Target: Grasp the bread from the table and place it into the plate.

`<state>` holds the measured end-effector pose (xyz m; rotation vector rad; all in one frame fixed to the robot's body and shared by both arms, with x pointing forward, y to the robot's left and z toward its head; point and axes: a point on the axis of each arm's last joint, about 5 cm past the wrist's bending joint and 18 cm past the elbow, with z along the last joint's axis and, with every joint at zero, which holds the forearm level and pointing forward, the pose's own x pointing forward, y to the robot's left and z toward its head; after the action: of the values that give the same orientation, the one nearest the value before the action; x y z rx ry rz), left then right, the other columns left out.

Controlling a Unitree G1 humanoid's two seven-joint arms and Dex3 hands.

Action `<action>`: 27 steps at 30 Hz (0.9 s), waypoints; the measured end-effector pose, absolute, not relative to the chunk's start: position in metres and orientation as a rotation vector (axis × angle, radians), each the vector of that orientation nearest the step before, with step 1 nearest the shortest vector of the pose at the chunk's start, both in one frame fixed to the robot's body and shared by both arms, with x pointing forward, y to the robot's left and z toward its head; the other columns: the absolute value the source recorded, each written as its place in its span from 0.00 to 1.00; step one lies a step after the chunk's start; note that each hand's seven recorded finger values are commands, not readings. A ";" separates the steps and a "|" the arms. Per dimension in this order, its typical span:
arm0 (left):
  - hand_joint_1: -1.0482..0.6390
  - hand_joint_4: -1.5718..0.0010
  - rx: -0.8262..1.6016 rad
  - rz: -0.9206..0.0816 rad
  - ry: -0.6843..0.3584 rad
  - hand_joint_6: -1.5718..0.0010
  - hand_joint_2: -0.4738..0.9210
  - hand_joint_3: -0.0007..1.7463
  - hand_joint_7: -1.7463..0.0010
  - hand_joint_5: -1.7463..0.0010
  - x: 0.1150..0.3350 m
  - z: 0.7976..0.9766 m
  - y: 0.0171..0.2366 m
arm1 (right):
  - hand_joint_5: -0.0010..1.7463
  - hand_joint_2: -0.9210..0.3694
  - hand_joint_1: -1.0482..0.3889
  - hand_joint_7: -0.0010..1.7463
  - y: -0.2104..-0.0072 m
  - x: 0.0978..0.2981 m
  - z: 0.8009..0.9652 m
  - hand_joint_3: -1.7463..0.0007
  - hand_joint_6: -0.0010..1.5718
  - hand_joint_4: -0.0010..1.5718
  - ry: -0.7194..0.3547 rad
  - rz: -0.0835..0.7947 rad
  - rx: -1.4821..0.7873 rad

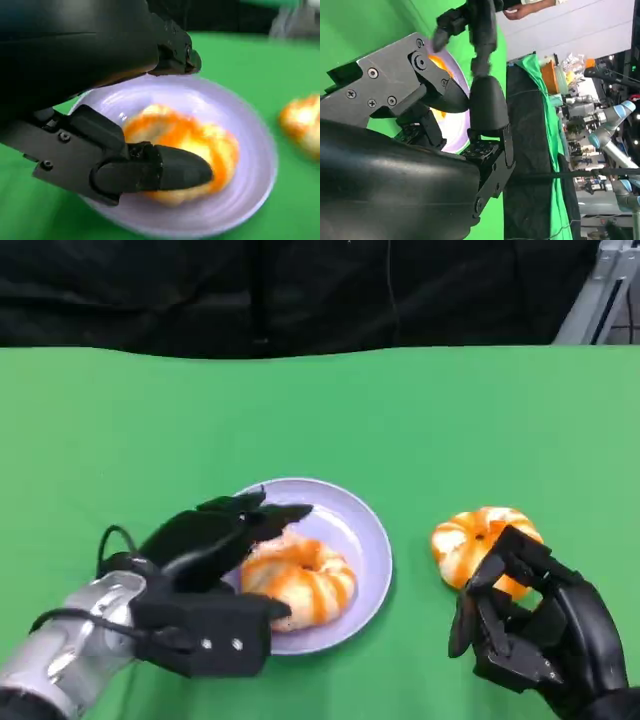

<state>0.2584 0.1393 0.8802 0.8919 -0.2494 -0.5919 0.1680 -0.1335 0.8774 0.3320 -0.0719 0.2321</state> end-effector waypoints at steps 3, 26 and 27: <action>0.64 0.37 0.625 -0.498 -0.218 0.33 0.85 0.51 0.56 0.33 0.254 0.879 0.143 | 1.00 0.28 0.66 0.98 -0.133 0.168 0.877 0.30 0.40 0.55 -0.072 0.233 0.328; 0.69 0.43 -0.101 -0.551 0.129 0.54 0.83 0.67 0.00 0.00 0.189 0.884 0.240 | 1.00 0.27 0.66 0.98 -0.134 0.169 0.878 0.31 0.40 0.54 -0.060 0.231 0.331; 0.68 0.43 -0.104 -0.544 0.134 0.54 0.83 0.67 0.00 0.00 0.188 0.883 0.241 | 1.00 0.27 0.66 0.98 -0.134 0.169 0.878 0.31 0.39 0.54 -0.060 0.231 0.330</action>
<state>0.1877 0.2413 0.8831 -0.1039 0.1343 -0.5443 0.1687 -0.1338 0.8776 0.3305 -0.0597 0.2313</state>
